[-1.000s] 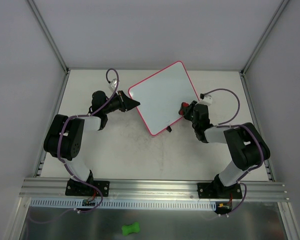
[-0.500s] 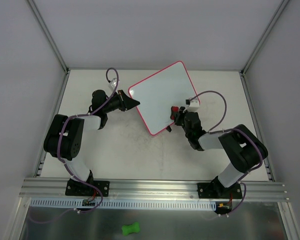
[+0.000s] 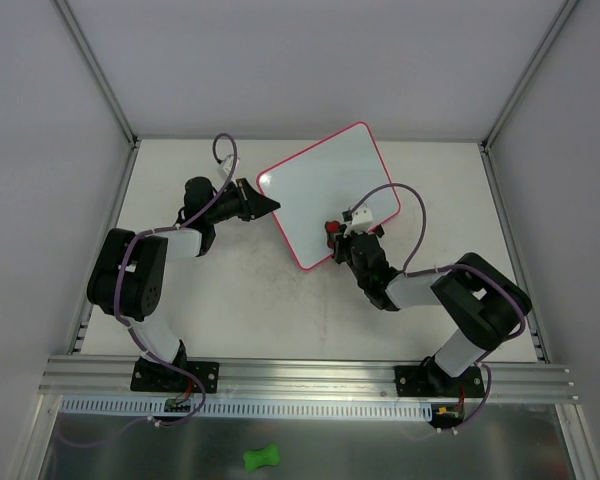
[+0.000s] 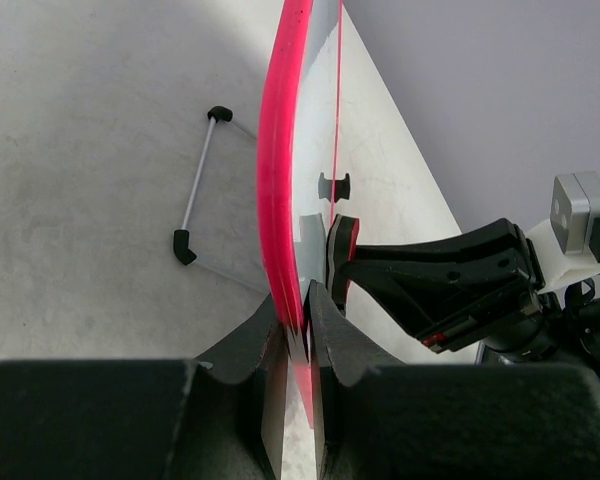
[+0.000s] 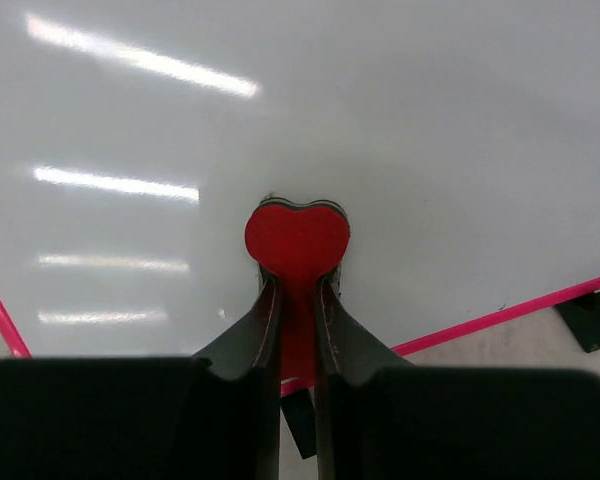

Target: Erase the whiteboard

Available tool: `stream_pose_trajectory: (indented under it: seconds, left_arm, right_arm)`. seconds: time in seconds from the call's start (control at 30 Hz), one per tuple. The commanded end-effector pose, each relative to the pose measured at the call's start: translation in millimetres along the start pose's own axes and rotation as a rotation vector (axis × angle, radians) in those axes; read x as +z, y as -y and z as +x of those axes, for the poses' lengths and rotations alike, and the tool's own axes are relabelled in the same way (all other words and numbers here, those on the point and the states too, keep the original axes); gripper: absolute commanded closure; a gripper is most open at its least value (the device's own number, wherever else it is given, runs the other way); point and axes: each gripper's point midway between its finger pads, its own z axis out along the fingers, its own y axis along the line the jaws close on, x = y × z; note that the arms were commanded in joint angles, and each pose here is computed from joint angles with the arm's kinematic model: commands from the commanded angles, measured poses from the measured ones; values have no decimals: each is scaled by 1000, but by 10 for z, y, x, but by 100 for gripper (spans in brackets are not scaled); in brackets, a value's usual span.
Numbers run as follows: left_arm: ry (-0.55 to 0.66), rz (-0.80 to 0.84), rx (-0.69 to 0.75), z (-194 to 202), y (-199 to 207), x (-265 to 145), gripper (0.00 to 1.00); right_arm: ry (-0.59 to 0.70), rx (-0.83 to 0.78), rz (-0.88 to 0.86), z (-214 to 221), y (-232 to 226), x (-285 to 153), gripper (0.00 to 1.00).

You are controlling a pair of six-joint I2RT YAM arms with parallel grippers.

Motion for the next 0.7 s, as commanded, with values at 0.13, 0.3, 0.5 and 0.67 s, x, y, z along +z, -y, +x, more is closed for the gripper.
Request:
stream_pose_trajectory:
  seconds: [0.13,0.3,0.5,0.67]
  left_arm:
    - [-31,69,71,1,221,34,100]
    - [-33,70,70,7,223,31,100]
    - [-33,70,70,5,221,34,100]
    - [-34,71,72,5,221,36,100]
  right_arm:
    - [-83,-60,-176,333,-433,-170,100]
    - [-82,-99,-234,365,-648,-241,100]
    - [-89,-161,-284,377,-846,-298,100]
    - [-62,-149,-273,107,-863,-366,100]
